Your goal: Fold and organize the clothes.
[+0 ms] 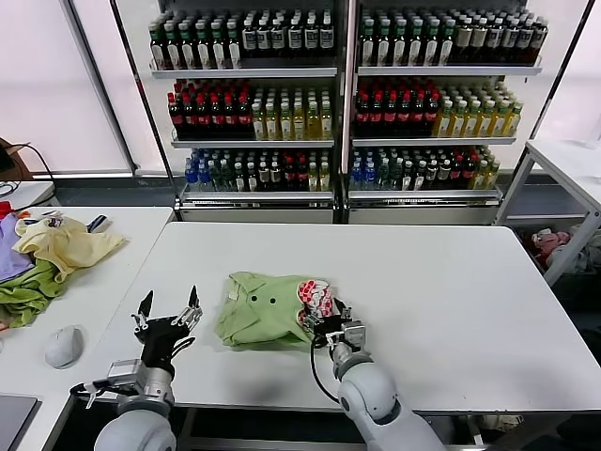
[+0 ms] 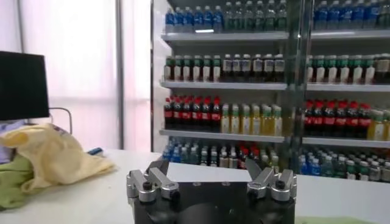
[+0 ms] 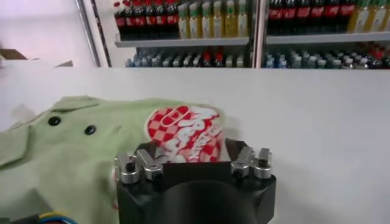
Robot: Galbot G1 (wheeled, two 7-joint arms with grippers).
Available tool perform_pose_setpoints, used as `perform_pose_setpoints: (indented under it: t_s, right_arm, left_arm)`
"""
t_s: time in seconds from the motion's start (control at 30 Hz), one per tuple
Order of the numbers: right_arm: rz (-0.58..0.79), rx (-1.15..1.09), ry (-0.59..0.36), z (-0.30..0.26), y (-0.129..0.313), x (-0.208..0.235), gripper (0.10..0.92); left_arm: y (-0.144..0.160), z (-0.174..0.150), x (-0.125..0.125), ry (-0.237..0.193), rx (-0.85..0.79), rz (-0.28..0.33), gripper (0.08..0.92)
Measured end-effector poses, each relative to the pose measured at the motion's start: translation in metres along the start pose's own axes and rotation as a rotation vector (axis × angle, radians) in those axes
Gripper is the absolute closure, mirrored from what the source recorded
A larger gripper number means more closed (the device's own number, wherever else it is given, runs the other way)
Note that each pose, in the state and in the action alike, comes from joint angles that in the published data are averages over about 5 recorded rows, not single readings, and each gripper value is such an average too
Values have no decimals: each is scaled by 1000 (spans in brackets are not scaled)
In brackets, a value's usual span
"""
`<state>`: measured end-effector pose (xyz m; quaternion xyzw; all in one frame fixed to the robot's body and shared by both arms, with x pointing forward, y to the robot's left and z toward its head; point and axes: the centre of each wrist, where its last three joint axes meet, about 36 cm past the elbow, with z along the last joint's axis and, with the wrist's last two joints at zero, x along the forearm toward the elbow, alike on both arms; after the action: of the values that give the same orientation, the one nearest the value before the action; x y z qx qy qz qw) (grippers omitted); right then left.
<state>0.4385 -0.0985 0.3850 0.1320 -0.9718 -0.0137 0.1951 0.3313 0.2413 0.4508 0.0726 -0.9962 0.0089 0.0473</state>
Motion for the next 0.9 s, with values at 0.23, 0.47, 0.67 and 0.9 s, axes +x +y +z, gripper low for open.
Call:
perform_pose_setpoints:
  t_s: [0.23, 0.47, 0.67, 0.9]
  right_arm:
    - [0, -9, 26, 5, 3, -5, 470]
    - [18, 22, 13, -2, -12, -9, 678]
    - [44, 75, -7, -10, -47, -13, 835]
    - [70, 153, -47, -22, -103, -12, 865]
  left_arm:
    - [6, -3, 12, -1, -13, -20, 177]
    - [8, -6, 21, 0, -24, -25, 177]
    - [7, -10, 28, 1, -30, -24, 177]
    - [3, -13, 36, 5, -36, -14, 177]
